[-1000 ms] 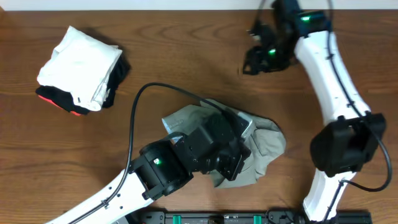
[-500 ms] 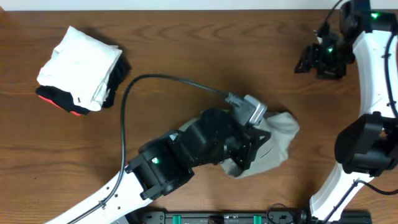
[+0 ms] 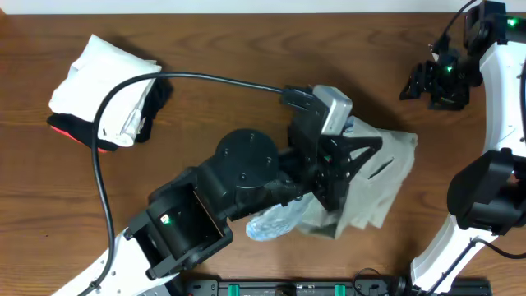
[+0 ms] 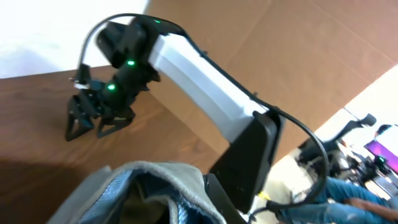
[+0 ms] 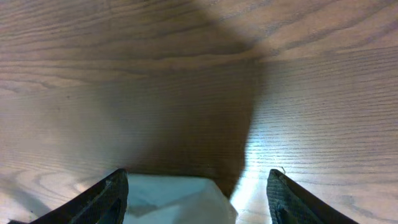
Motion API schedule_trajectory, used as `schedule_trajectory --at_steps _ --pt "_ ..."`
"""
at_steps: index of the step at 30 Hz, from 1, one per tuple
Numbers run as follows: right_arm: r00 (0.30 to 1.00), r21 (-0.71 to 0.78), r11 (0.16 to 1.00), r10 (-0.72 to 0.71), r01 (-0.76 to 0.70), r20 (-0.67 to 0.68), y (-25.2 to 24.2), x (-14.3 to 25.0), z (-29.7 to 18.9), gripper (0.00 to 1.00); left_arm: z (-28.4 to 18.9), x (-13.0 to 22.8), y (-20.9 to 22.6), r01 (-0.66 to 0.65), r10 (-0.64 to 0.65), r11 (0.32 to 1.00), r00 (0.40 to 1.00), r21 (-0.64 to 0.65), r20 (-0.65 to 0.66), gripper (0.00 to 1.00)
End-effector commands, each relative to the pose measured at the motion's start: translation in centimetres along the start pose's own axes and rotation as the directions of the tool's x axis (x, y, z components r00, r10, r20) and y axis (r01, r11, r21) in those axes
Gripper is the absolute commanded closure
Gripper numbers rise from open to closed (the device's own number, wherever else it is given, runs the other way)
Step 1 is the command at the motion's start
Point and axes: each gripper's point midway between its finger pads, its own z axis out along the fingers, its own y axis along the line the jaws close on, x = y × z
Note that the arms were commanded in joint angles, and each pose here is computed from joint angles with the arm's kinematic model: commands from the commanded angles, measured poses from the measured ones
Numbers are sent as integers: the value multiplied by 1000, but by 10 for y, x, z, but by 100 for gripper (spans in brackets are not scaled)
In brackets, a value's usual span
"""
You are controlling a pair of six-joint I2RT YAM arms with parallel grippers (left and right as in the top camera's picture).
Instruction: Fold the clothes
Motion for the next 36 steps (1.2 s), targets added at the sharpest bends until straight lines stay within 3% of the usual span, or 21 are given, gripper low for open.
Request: schedule_trajectory --at_steps 1,13,25,26,29,31,36 --pt "999 -1 1000 -20 20 36 2 0 -14 30 -7 -20 1 13 -10 999 997 -38 76 94" --pt "999 -1 1000 -19 19 28 2 2 -14 30 39 -13 136 55 -7 882 994 -468 105 94" --pt "1000 -1 1000 -13 13 0 2 9 -13 31 26 -17 369 258 -126 606 965 -753 229 93" --pt "1000 -1 1000 -11 11 -6 2 11 -13 32 23 -11 390 266 -138 576 964 -773 229 87" --pt "999 -2 999 -36 36 -14 3 13 -13 32 16 3 436 244 -155 541 970 -805 189 23" --pt "998 -2 998 -60 60 -13 5 12 -13 32 18 6 448 158 -128 593 987 -789 102 5" --pt "989 -49 988 -146 147 13 17 8 -12 31 -14 -17 448 91 -75 610 996 -787 56 2"
